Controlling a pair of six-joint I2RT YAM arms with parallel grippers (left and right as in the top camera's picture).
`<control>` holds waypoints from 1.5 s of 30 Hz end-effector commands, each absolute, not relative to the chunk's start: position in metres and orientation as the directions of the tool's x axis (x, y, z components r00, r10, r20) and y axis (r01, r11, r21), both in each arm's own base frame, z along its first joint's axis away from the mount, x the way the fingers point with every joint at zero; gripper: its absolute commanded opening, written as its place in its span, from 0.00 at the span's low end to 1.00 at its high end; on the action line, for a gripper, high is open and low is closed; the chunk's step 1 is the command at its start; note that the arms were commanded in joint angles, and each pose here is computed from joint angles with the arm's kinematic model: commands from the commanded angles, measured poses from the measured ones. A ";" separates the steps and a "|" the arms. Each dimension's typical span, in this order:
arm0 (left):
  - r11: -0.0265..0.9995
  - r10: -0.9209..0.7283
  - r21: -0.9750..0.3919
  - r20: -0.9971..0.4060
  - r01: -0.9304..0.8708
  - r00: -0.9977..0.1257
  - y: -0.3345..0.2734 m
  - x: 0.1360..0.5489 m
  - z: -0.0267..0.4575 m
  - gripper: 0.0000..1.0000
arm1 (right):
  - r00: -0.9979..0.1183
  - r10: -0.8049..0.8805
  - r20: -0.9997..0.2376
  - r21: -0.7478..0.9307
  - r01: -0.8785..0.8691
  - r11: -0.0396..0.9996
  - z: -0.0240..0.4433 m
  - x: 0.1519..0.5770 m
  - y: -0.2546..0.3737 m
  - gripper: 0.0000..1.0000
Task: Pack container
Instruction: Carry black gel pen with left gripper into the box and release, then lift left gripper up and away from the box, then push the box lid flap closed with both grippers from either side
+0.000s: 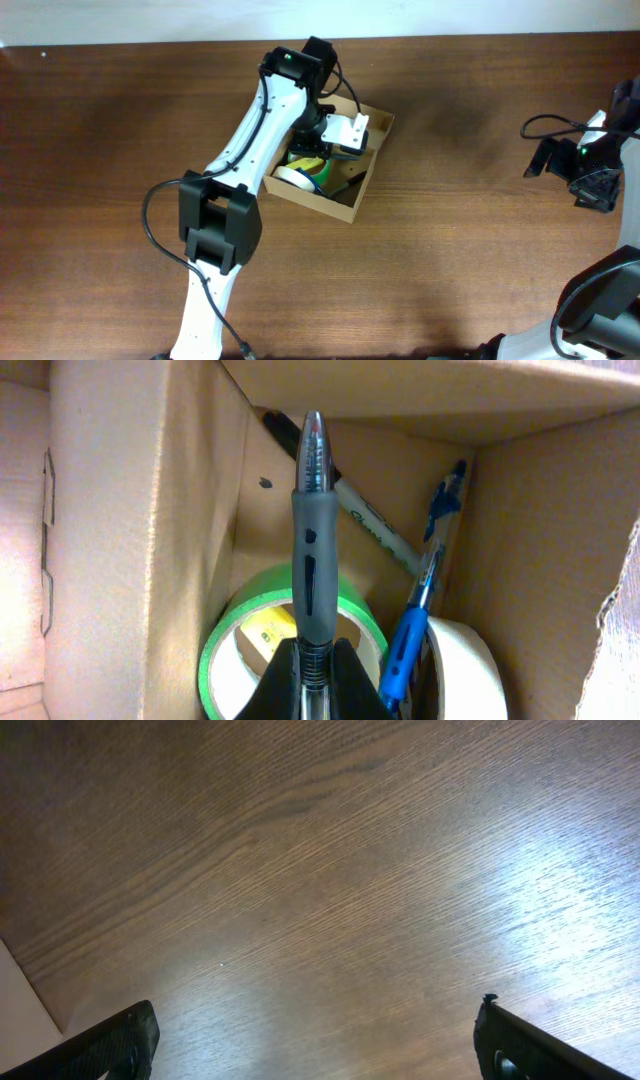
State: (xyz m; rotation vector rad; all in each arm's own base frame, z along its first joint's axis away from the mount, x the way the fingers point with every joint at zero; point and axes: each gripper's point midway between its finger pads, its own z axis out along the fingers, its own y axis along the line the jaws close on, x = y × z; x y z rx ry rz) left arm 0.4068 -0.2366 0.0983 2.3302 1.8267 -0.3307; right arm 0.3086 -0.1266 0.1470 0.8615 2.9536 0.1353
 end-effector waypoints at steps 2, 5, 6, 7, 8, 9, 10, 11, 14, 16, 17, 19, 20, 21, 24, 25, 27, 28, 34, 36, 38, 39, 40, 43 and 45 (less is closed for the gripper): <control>-0.258 0.917 -0.006 -0.317 0.966 0.243 -0.241 0.409 0.097 0.07 | -0.839 0.544 -0.029 0.107 0.538 0.836 0.147 0.307 -0.125 0.99; -0.243 0.921 -0.012 -0.317 0.970 0.227 -0.242 0.409 0.097 0.27 | -0.839 0.544 -0.026 0.107 0.538 0.836 0.147 0.306 -0.124 0.99; -0.227 0.925 -0.017 -0.317 0.974 0.210 -0.242 0.409 0.097 0.35 | -0.839 0.544 -0.025 0.107 0.538 0.836 0.147 0.306 -0.124 0.99; -0.227 0.924 -0.014 -0.318 0.974 0.211 -0.242 0.409 0.097 0.35 | -0.839 0.544 -0.025 0.107 0.538 0.836 0.147 0.306 -0.124 0.99; -0.216 0.927 -0.014 -0.318 0.976 0.201 -0.242 0.410 0.097 0.36 | -0.839 0.544 -0.026 0.107 0.538 0.836 0.147 0.306 -0.124 0.99; -0.209 0.928 -0.010 -0.318 0.978 0.195 -0.242 0.411 0.098 0.51 | -0.839 0.544 -0.026 0.107 0.538 0.836 0.147 0.306 -0.124 0.99; -0.206 0.927 -0.004 -0.320 0.979 0.194 -0.243 0.411 0.101 0.68 | -0.839 0.544 -0.027 0.107 0.538 0.836 0.147 0.307 -0.124 0.99; -0.204 0.926 0.005 -0.322 0.979 0.195 -0.243 0.411 0.106 0.84 | -0.839 0.544 -0.027 0.107 0.538 0.836 0.147 0.307 -0.124 0.99; -0.159 0.928 0.047 -0.335 0.986 0.165 -0.242 0.414 0.128 0.99 | -0.840 0.543 -0.027 0.136 0.535 0.834 0.148 0.310 -0.120 0.99; -0.104 0.926 0.097 -0.355 0.990 0.132 -0.240 0.420 0.151 0.99 | -0.845 0.534 -0.031 0.193 0.519 0.833 0.150 0.316 -0.113 0.99; -0.067 0.923 0.127 -0.369 0.990 0.110 -0.237 0.423 0.166 0.99 | -0.857 0.514 -0.038 0.236 0.492 0.838 0.151 0.320 -0.107 1.00; 0.025 0.911 0.196 -0.407 0.980 0.058 -0.227 0.432 0.199 0.99 | -0.859 0.511 -0.047 0.297 0.476 0.828 0.155 0.328 -0.099 0.93; 0.082 0.903 0.221 -0.430 0.972 0.021 -0.220 0.436 0.215 0.99 | -0.859 0.510 -0.052 0.322 0.469 0.822 0.156 0.331 -0.095 0.91; 0.128 0.894 0.240 -0.449 0.962 -0.007 -0.214 0.440 0.227 0.99 | -0.859 0.509 -0.056 0.345 0.462 0.817 0.158 0.334 -0.092 0.90; 0.281 0.852 0.295 -0.514 0.913 -0.097 -0.187 0.452 0.268 0.99 | -0.859 0.506 -0.079 0.410 0.435 0.802 0.166 0.344 -0.085 0.89; 0.336 0.833 0.308 -0.538 0.890 -0.129 -0.176 0.455 0.282 0.99 | -0.859 0.505 -0.086 0.424 0.427 0.798 0.169 0.347 -0.084 0.88; 0.431 0.794 0.320 -0.578 0.844 -0.186 -0.154 0.461 0.303 0.99 | -0.859 0.502 -0.100 0.459 0.407 0.790 0.177 0.352 -0.079 0.86; 0.482 0.771 0.321 -0.597 0.815 -0.220 -0.140 0.463 0.313 0.99 | -0.868 0.482 -0.119 0.483 0.373 0.792 0.182 0.356 -0.075 0.81; 0.806 0.536 0.247 -0.689 0.537 -0.488 -0.033 0.492 0.333 0.99 | -0.924 0.326 -0.202 0.536 0.174 0.826 0.208 0.370 -0.032 0.44; 0.918 0.371 0.182 -0.703 0.352 -0.606 0.014 0.502 0.327 0.99 | -0.939 0.275 -0.207 0.535 0.126 0.835 0.209 0.372 -0.012 0.29; 0.982 0.182 0.096 -0.699 0.161 -0.692 0.056 0.506 0.314 0.99 | -0.951 0.219 -0.216 0.534 0.073 0.843 0.209 0.375 0.009 0.06; 0.995 0.098 0.053 -0.685 0.085 -0.722 0.072 0.506 0.304 0.99 | -0.954 0.196 -0.226 0.533 0.048 0.845 0.209 0.377 0.019 0.04; 1.000 0.024 0.009 -0.665 0.023 -0.746 0.086 0.506 0.292 0.99 | -0.955 0.183 -0.235 0.528 0.033 0.849 0.209 0.381 0.028 0.04; 0.996 -0.065 -0.083 -0.603 -0.019 -0.795 0.098 0.504 0.263 0.99 | -0.945 0.170 -0.279 0.525 -0.002 0.851 0.211 0.396 0.051 0.04; 0.979 -0.092 -0.202 -0.560 0.028 -0.824 0.085 0.504 0.244 0.99 | -0.936 0.193 -0.294 0.542 0.003 0.840 0.211 0.409 0.066 0.04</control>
